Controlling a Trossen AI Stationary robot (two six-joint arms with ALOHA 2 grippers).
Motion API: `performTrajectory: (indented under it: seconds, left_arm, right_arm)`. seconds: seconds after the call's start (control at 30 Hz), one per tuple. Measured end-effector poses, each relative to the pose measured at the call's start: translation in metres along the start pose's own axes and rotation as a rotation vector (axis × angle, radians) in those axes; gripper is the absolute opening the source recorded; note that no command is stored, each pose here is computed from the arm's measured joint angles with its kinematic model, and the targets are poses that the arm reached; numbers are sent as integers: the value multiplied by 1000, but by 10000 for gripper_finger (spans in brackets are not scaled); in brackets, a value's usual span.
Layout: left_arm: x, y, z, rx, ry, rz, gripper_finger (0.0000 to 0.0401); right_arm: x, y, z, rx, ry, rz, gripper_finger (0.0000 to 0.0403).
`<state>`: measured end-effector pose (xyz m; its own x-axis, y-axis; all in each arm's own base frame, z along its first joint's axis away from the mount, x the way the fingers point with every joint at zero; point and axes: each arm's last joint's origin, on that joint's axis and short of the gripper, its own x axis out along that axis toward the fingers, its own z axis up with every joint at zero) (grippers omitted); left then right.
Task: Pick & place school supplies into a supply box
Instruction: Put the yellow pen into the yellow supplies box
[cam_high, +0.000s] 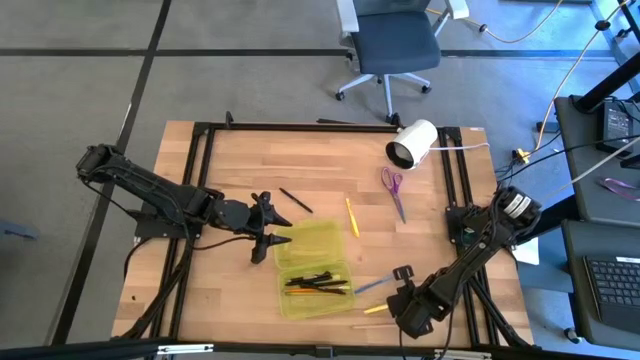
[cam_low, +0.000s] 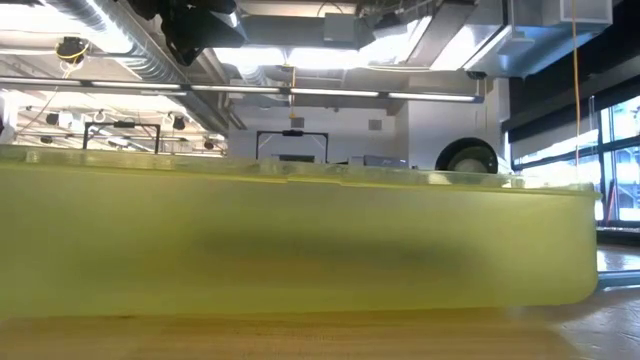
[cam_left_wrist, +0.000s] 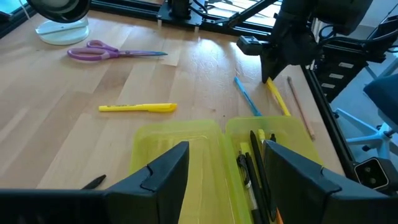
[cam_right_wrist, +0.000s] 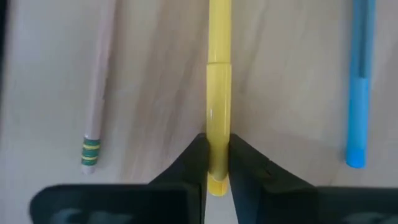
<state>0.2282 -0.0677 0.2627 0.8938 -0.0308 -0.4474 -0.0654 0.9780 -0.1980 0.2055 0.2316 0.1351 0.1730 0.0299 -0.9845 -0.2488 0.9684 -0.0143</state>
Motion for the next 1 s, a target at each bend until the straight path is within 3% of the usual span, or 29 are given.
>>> performTrajectory:
  seconds: [0.33, 0.67, 1.0]
  left_arm:
    - [0, 0, 0, 0, 0, 0, 196]
    - [0, -1, 1, -45, -5, -14, 196]
    - [0, 0, 1, -73, -2, -13, 196]
  right_arm:
    - [-27, -3, 11, 52, -10, -142, 49]
    - [-79, -24, 48, 189, -214, -32, 50]
    - [-90, -64, 111, 385, -562, 114, 50]
